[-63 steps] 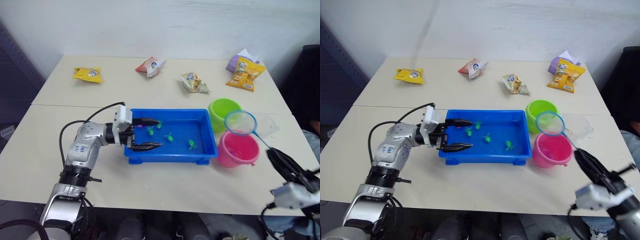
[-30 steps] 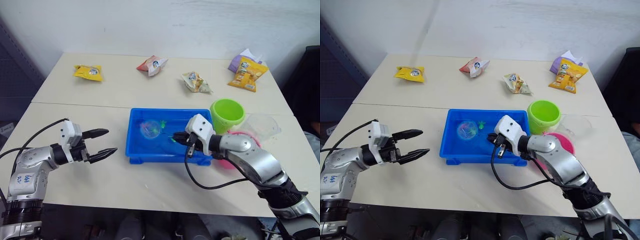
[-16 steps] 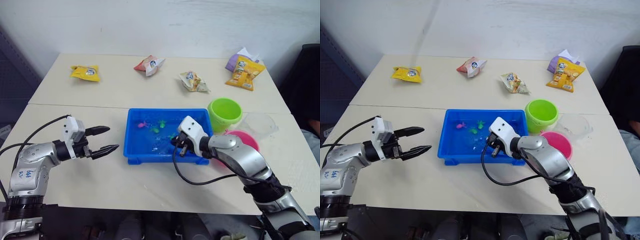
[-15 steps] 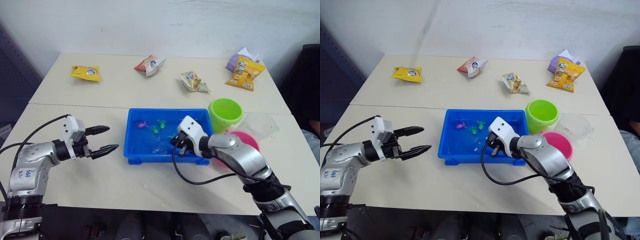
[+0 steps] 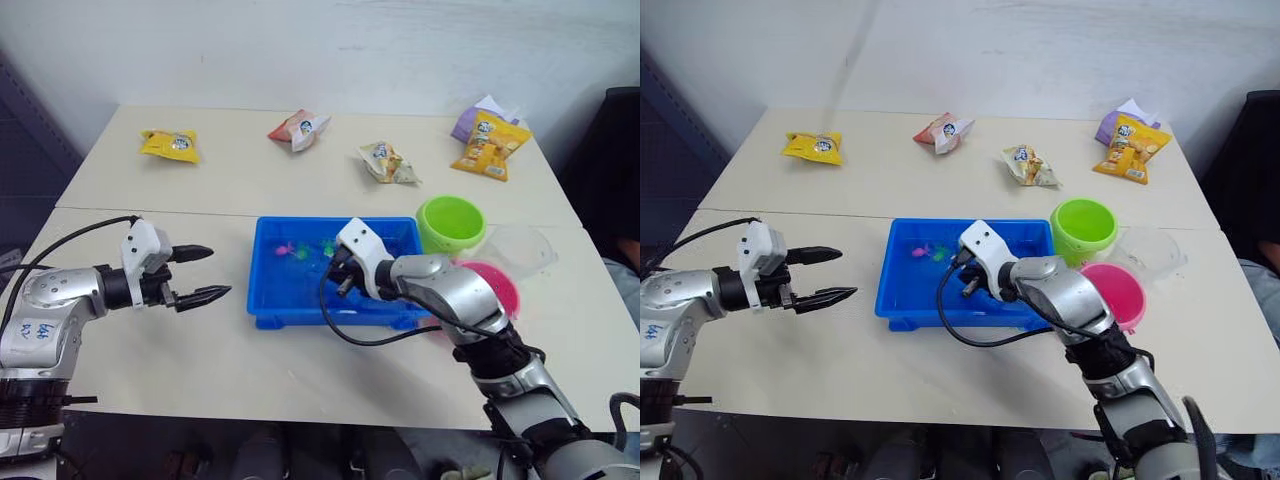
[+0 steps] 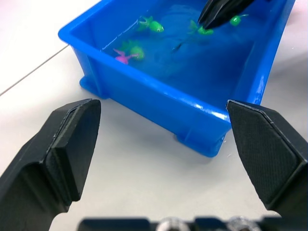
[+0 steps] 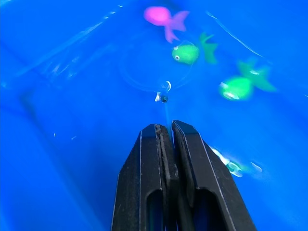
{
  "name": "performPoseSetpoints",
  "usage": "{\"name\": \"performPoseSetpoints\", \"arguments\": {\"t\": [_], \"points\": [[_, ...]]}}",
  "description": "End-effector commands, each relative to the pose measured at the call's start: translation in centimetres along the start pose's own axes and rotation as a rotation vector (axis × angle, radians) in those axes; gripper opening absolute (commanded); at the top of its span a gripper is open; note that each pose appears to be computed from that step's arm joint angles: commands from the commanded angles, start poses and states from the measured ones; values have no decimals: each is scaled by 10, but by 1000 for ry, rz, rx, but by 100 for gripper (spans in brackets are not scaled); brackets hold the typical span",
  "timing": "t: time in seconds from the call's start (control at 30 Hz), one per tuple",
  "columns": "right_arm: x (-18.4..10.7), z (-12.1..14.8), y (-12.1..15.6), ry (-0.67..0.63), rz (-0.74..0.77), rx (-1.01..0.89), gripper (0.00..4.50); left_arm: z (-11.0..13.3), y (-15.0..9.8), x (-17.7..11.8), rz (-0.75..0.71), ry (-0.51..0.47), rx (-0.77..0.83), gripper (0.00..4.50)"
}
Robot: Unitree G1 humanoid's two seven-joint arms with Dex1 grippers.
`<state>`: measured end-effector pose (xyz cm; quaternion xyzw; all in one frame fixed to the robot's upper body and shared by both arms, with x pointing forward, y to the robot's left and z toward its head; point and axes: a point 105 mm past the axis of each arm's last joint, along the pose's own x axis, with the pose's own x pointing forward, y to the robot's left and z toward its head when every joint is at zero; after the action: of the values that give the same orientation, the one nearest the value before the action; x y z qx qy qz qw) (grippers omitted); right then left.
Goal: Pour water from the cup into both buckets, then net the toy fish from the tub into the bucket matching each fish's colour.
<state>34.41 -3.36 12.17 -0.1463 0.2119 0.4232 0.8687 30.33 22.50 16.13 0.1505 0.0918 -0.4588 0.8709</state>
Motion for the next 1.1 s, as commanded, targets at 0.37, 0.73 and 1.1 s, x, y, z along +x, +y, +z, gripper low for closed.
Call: {"name": "performPoseSetpoints", "arguments": {"t": [0.37,0.73,1.1], "points": [[-11,36,18,-210,123,-43,0,16,0,11,9,9,20,448],[-64,14,15,-269,168,-4,0,22,-6,14,-34,-50,13,448],[-121,4,4,-346,61,-85,0,48,-28,35,-228,-230,63,448]]}}
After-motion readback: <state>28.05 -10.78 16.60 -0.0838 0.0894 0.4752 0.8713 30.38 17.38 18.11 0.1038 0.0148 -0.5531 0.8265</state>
